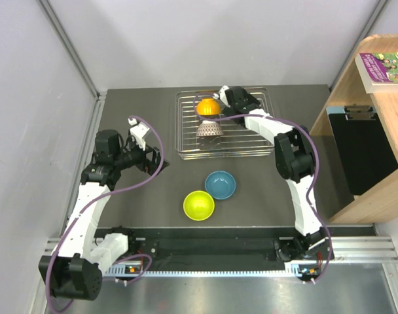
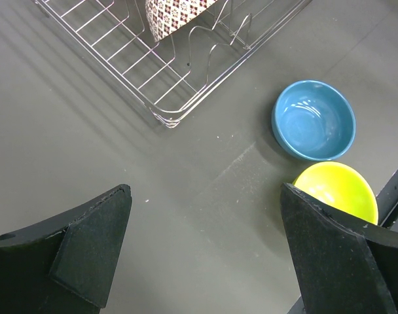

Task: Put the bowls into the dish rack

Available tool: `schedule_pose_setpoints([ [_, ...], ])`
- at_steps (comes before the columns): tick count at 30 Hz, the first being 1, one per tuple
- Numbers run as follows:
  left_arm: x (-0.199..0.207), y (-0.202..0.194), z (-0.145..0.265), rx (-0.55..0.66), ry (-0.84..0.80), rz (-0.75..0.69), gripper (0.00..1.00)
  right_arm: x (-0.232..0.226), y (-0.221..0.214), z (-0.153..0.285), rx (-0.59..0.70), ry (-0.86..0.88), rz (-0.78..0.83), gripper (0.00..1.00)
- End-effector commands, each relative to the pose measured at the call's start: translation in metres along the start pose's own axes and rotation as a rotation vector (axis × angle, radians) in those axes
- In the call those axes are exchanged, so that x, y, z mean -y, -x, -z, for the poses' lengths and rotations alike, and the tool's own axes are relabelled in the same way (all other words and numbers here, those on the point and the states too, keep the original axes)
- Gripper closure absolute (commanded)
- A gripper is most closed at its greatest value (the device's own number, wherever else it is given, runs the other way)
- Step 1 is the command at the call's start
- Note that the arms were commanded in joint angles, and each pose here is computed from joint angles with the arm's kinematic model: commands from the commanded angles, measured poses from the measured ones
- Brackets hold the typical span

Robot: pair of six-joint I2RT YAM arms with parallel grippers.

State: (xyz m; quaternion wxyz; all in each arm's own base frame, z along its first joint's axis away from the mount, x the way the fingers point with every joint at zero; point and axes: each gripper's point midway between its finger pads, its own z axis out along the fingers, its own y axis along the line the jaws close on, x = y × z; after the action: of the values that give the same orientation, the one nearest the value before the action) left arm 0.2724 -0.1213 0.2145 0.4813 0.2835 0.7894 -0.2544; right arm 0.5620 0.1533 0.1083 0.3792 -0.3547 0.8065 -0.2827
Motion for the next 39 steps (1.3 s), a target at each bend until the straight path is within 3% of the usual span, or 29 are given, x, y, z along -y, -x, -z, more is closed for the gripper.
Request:
schedule_pose_setpoints([
  [1, -0.001, 0.01, 0.003, 0.046, 0.01, -0.027, 0.01, -0.007, 0.02, 0.003, 0.06, 0.034, -0.012, 0.16],
  [3, 0.0, 0.01, 0.003, 0.044, 0.008, -0.023, 0.01, -0.008, 0.02, 0.003, 0.059, 0.037, -0.01, 0.09],
  [12, 0.002, 0.007, 0.003, 0.031, -0.009, -0.026, 0.01, -0.012, 0.022, 0.017, 0.057, 0.133, -0.009, 0.0],
  [19, 0.016, 0.004, 0.005, 0.003, -0.098, -0.049, 0.01, -0.015, 0.023, 0.039, 0.049, 0.234, -0.007, 0.0],
  [25, 0.032, -0.007, 0.008, -0.032, -0.169, -0.128, 0.01, 0.006, 0.031, 0.063, 0.094, 0.221, -0.045, 0.0],
  [39, 0.074, -0.073, -0.029, -0.345, -0.283, -0.262, 0.01, 0.091, 0.06, 0.177, 0.323, 0.194, -0.275, 0.0],
])
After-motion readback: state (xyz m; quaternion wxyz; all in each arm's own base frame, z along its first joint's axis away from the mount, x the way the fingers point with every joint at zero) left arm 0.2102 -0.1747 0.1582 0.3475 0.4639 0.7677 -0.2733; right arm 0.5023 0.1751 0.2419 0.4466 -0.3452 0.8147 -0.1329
